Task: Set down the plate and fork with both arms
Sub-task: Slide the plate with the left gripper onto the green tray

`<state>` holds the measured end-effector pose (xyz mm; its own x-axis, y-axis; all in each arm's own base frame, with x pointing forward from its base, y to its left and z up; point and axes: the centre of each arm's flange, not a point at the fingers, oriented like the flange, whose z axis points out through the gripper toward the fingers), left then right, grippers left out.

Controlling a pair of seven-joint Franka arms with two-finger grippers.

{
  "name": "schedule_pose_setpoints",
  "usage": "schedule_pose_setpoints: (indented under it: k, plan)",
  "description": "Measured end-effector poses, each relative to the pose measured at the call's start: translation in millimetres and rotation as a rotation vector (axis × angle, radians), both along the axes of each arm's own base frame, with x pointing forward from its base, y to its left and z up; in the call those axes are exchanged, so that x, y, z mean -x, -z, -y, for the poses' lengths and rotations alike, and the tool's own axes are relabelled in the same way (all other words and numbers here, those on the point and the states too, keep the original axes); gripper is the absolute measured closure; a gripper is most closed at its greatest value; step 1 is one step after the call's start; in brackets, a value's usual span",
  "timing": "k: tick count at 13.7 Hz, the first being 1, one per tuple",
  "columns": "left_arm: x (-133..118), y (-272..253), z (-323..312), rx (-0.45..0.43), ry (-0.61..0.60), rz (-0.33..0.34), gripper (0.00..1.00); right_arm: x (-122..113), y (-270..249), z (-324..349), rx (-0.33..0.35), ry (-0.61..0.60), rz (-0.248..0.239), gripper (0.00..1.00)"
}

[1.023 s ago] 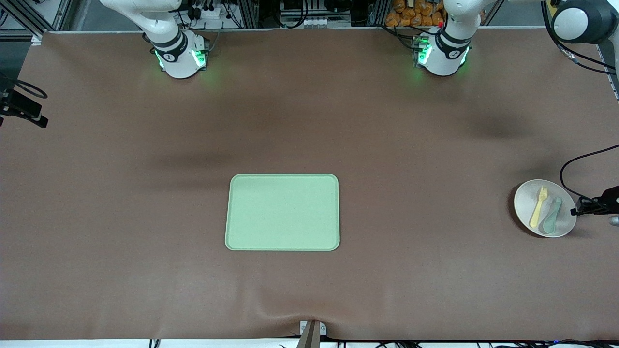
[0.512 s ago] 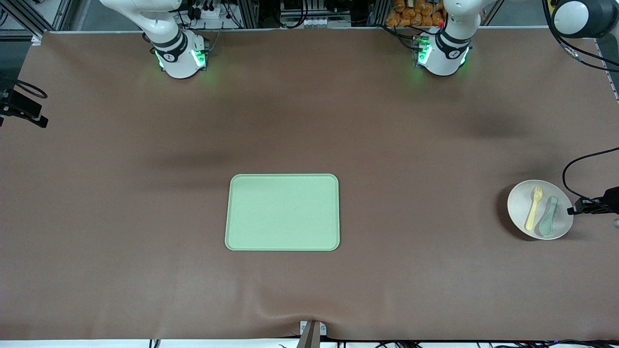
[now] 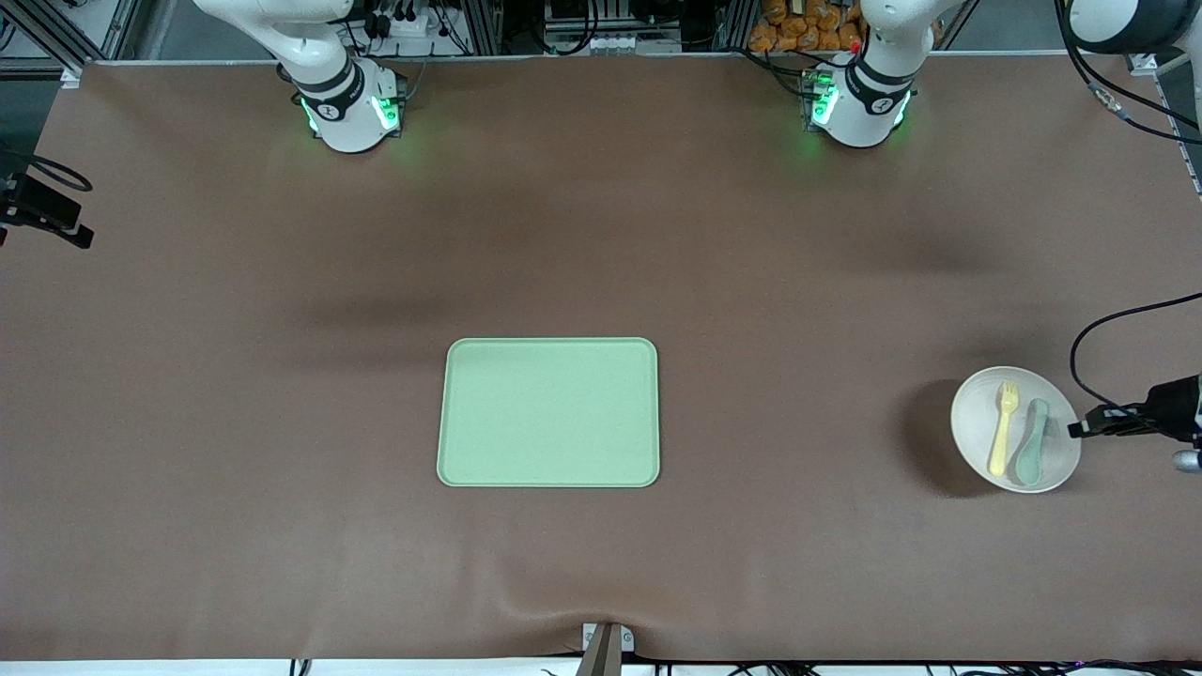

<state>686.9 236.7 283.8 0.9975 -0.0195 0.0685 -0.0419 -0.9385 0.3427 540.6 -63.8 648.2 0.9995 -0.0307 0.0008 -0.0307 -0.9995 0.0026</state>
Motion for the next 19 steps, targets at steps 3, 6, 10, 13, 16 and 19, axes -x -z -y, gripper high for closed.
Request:
schedule_pose_setpoints:
  k: [3, 6, 10, 13, 16, 19]
  plan:
    - [-16, -25, 54, -0.027, -0.025, -0.022, 0.96, -2, 1, 0, 0.001, 0.000, 0.005, 0.00]
    - [-18, -28, 101, -0.027, -0.037, -0.063, 0.96, -3, 2, 0, 0.001, 0.000, 0.005, 0.00]
    - [-25, -37, 191, -0.038, -0.095, -0.121, 0.96, -4, 2, 1, 0.002, 0.002, 0.012, 0.00]
    - [-24, -50, 280, -0.050, -0.144, -0.144, 0.96, -5, 3, 1, 0.002, 0.001, 0.011, 0.00]
    - [-12, -52, 375, -0.055, -0.180, -0.144, 0.96, -5, 4, 1, 0.002, 0.001, 0.010, 0.00]
    - [5, -54, 456, -0.051, -0.217, -0.153, 0.96, -5, 4, 1, 0.002, 0.001, 0.010, 0.00]
